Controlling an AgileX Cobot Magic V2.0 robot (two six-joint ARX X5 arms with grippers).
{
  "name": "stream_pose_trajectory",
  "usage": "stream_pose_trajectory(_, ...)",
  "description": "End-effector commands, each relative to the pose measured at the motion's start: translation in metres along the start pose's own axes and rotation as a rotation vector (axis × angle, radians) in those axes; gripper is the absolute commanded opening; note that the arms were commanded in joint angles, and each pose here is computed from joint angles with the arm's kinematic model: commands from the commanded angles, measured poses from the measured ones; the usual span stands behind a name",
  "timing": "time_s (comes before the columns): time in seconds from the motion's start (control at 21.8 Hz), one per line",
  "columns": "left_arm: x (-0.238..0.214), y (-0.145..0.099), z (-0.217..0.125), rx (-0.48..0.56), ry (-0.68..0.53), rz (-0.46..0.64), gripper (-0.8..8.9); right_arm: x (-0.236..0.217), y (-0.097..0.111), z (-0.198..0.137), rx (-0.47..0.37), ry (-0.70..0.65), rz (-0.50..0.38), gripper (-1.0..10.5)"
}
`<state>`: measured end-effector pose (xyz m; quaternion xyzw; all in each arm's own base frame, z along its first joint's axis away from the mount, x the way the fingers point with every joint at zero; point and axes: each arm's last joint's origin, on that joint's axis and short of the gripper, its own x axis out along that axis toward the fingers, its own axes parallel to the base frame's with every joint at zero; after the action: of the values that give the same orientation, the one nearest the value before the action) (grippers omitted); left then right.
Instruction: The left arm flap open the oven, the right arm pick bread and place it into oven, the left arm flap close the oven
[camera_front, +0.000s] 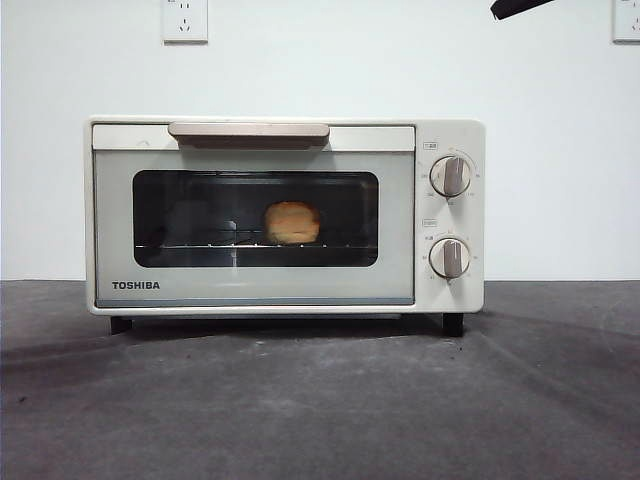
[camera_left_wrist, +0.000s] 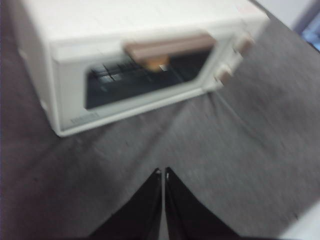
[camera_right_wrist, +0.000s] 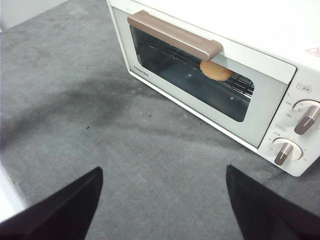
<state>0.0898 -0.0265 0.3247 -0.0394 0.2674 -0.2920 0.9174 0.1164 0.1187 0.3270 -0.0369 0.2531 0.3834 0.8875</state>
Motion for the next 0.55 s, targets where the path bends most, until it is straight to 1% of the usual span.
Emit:
stream_pose_trajectory(0.05,-0.0027,-0.002,0.004,0.051,-0.019,-0.01,0.16,0.0002,0.0018,0.0023,0.012,-0.01,0.009,3.9)
stream_pose_trajectory(0.55,-0.0027,-0.002,0.0045,0.054,-0.023,-0.009,0.16,0.0002,0.0018,0.0023,0.012,-0.01,0.009,3.9)
